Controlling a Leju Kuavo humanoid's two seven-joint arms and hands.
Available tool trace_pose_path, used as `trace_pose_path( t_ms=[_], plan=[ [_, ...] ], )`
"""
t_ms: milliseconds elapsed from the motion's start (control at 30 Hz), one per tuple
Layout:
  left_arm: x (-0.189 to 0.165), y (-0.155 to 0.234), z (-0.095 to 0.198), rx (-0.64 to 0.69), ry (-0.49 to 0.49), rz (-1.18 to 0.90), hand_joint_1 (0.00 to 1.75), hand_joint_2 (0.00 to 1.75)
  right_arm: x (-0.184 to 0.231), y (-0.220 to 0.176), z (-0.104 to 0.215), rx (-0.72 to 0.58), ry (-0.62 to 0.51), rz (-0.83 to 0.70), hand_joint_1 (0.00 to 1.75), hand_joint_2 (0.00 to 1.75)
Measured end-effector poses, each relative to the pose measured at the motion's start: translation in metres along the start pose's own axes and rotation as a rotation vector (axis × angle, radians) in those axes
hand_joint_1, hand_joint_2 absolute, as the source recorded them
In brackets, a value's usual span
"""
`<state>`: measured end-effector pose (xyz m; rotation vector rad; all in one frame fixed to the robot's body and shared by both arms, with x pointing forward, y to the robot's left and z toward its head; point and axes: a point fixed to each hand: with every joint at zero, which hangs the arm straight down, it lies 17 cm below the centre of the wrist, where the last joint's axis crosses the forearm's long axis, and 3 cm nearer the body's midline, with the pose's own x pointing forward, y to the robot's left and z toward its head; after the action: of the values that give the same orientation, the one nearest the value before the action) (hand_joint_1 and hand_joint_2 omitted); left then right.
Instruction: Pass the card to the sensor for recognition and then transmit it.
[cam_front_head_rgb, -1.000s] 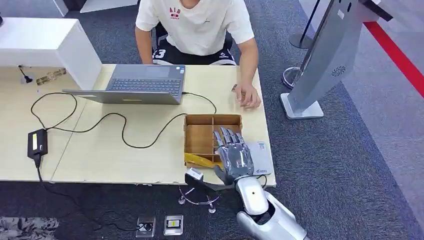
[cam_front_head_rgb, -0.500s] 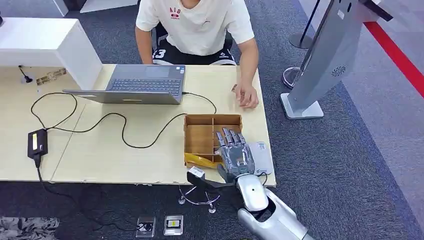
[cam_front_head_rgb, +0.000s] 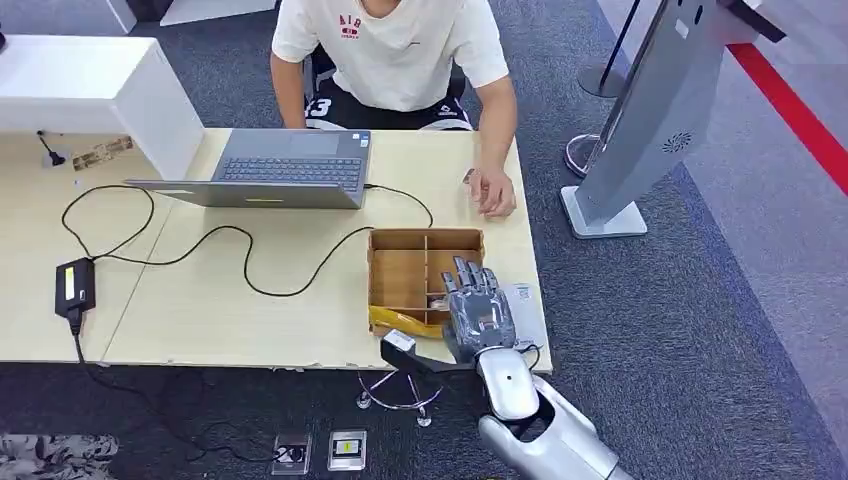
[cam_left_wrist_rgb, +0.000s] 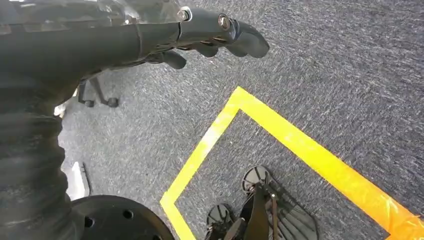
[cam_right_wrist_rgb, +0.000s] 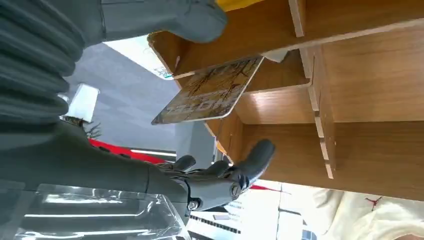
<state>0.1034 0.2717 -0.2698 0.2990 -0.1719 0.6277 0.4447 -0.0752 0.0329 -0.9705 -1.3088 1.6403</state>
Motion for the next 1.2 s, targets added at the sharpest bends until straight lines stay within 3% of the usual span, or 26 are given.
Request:
trace_pose_path(
  t_ms=[100, 267, 533, 600, 733, 867, 900, 1200],
  plan=[
    [0.0, 0.0, 0.0, -0.002, -0.001, 0.001, 0.0, 1.75, -0.002, 0.0, 0.0, 0.0, 0.008, 0.001, 1.57, 1.75],
    [0.002, 0.001, -0.001, -0.007, -0.003, 0.002, 0.0, 1.75, -0.008, 0.001, 0.0, 0.001, 0.019, 0.001, 1.2, 1.75],
    [0.002, 0.001, -0.001, -0.008, -0.003, 0.002, 0.0, 1.75, -0.012, 0.0, 0.0, -0.006, 0.024, 0.0, 1.15, 1.75],
    [0.002, 0.001, -0.001, -0.007, -0.003, 0.002, 0.0, 1.75, -0.011, -0.001, -0.001, -0.007, 0.023, -0.001, 1.17, 1.75],
    [0.002, 0.001, -0.001, -0.006, -0.004, 0.002, 0.0, 1.75, -0.011, -0.001, -0.001, -0.008, 0.021, -0.001, 1.57, 1.75],
    [0.003, 0.003, -0.001, 0.0, -0.004, 0.001, 0.0, 1.75, -0.011, -0.003, -0.001, -0.019, 0.018, -0.005, 1.64, 1.75],
    [0.002, 0.003, -0.001, 0.001, -0.004, 0.001, 0.0, 1.75, -0.01, -0.004, -0.001, -0.023, 0.018, -0.006, 1.73, 1.75],
    [0.002, 0.003, -0.001, 0.002, -0.003, 0.001, 0.0, 1.75, -0.012, -0.023, -0.005, -0.09, 0.014, -0.014, 1.75, 1.75]
  ],
)
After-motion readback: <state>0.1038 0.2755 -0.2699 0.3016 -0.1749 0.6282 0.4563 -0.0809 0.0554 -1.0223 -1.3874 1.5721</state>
